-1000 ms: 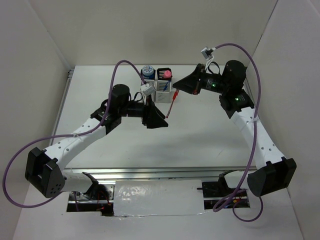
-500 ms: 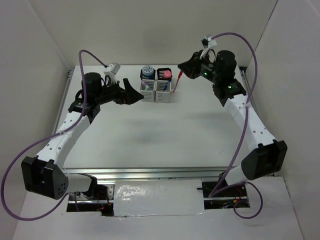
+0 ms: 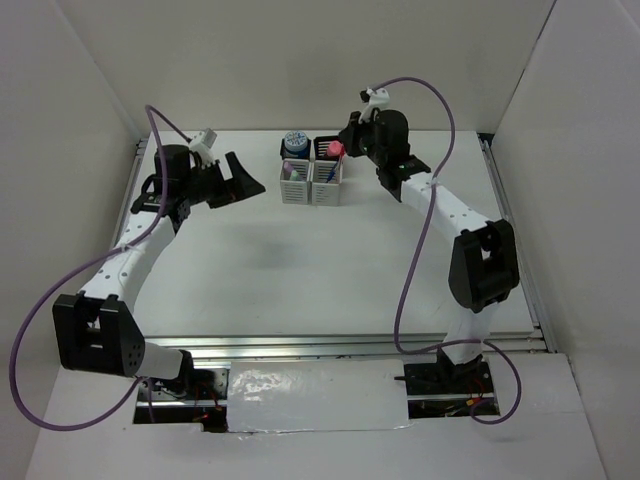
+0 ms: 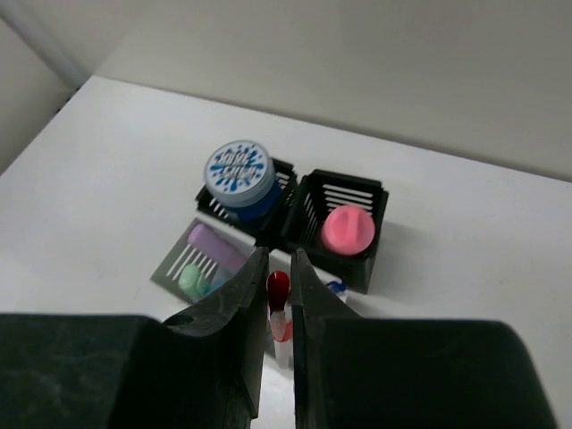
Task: Sort the stationery into containers
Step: Place the pen in the storage box, then reset both arms
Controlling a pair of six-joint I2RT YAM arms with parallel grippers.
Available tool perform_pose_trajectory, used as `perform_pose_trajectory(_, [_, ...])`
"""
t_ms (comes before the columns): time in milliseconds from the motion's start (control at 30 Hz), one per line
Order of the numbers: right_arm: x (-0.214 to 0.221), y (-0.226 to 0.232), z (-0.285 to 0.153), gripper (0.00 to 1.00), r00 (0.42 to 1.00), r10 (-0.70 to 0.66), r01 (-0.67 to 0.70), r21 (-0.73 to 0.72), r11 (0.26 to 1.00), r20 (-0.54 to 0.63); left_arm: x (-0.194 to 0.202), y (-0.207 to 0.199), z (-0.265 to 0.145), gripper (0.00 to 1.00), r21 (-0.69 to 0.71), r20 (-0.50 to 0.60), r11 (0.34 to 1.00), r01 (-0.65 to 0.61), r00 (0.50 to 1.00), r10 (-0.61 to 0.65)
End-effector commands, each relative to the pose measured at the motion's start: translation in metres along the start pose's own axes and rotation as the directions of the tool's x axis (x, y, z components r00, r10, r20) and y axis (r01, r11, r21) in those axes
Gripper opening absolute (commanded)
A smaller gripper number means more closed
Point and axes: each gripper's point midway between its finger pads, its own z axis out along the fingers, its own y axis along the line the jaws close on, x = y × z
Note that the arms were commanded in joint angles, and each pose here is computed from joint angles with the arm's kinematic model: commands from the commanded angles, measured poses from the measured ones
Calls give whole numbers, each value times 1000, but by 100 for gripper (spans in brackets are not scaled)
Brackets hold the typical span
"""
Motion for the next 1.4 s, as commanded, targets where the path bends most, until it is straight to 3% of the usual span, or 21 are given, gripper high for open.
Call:
perform_pose_trajectory(0, [-53, -14, 17, 0, 981, -5, -14, 98, 995, 193, -8, -3, -4, 99, 44, 43, 999, -3, 999, 1])
perform_pose_trajectory(233, [-43, -16, 42, 0, 980, 22, -48, 123, 991, 200, -14, 6, -7, 99, 52, 81, 999, -3, 997, -1])
perform_pose_trajectory(500, [-14, -3, 55, 1, 990, 68, -77, 68, 995, 124, -11, 15, -4, 99, 54, 78, 998, 18, 997, -22])
perform_pose_trajectory(600, [6, -1, 56, 15, 994, 77, -81, 54, 995, 77, -12, 14, -6, 99, 53, 79, 998, 15, 997, -20])
perform_pose_trajectory(633, [10, -2, 56, 29, 995, 80, -84, 56, 995, 66, -13, 14, -7, 99, 51, 81, 999, 6, 997, -10])
perform_pose_trajectory(667, [15, -3, 56, 35, 995, 84, -87, 60, 994, 57, -12, 15, -7, 99, 41, 75, 999, 7, 997, -10])
perform_pose_trajectory(700, [21, -1, 56, 50, 996, 85, -87, 40, 995, 37, -13, 16, -8, 99, 36, 77, 999, 0, 997, -2])
perform_pose_trajectory(833, [25, 6, 52, 68, 995, 97, -97, -12, 995, 0, -11, 20, -9, 99, 10, 67, 1000, 1, 998, -2])
perform_pose_trajectory(1033, [-27, 11, 12, 72, 993, 120, -118, -87, 989, 9, -17, 24, -11, 99, -33, 48, 997, -63, 997, 65])
perform_pose_trajectory(1167, [-69, -2, -53, 73, 994, 105, -104, -126, 987, 7, -13, 47, -11, 99, -192, -8, 973, -131, 991, 132])
perform_pose_trajectory(1300, [-47, -47, -109, 77, 988, 58, -66, -54, 996, -144, 2, 80, -17, 99, -310, -64, 925, -221, 975, 212])
perform_pose_trajectory(1367, [-11, -84, -147, 80, 962, 89, -80, 47, 996, -260, 8, 92, -23, 99, -359, -75, 903, -234, 972, 222])
